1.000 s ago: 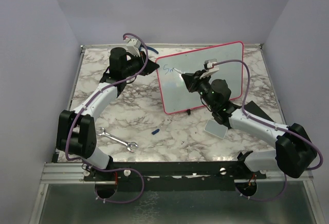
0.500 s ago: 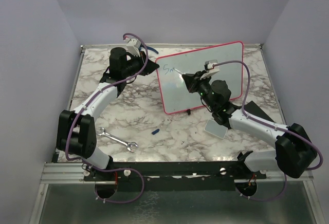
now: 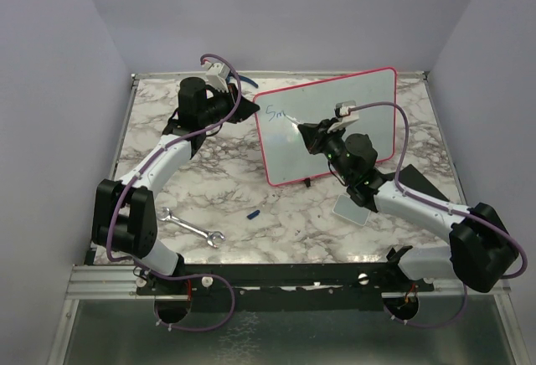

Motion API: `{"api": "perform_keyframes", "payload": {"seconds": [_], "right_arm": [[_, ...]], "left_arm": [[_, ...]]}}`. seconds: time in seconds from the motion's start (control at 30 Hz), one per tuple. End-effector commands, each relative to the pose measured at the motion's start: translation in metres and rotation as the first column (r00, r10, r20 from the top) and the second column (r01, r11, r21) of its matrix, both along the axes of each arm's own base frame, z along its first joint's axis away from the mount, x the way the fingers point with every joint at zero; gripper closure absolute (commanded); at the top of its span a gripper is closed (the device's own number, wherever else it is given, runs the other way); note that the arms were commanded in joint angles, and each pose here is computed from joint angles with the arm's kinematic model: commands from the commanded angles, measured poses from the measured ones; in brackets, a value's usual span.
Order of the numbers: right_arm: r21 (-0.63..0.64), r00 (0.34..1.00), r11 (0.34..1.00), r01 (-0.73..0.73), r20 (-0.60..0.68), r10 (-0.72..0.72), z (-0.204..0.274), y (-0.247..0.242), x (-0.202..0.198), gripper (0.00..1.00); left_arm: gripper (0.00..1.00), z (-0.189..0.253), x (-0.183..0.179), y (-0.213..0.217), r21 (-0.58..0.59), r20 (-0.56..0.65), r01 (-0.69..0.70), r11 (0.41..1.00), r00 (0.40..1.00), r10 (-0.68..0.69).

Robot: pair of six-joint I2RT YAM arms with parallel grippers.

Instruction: Write a sentence on the whiteboard

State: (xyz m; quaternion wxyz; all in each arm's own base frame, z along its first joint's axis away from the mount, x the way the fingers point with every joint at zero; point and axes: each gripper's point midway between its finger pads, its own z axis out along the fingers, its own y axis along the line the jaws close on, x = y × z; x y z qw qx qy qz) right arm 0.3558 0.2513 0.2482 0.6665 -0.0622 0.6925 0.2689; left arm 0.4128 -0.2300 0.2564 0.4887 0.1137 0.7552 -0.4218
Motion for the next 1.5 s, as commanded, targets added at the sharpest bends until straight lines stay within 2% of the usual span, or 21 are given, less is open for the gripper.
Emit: {"api": "perform_keyframes", "payload": {"seconds": [0.0,0.33,0.57,1.47], "right_arm": [[-0.035,0.998,0.998,0.048,-0.035,-0.05,-0.016,-0.012,0.001,1.0],[0.002,0.998,0.999,-0.039,0.056,0.039,0.017,-0.009,-0.019,1.0],[-0.003,0.998,1.0,0.014,0.062,-0.014,0.023,-0.014,-0.01,1.0],[-0.022,0.996,0.999,0.04,0.087,-0.038,0.025,-0.006,0.009,1.0]], "left_arm": [[0.93,0.017,-0.008,-0.002,-0.013,0.051,0.026,1.0,0.998,-0.025],[0.93,0.017,-0.008,-0.002,-0.013,0.05,0.024,1.0,0.998,-0.024],[0.93,0.016,-0.008,-0.002,-0.013,0.049,0.024,1.0,0.998,-0.024],[0.93,0.015,-0.008,-0.002,-0.011,0.047,0.025,1.0,0.999,-0.024]]}}
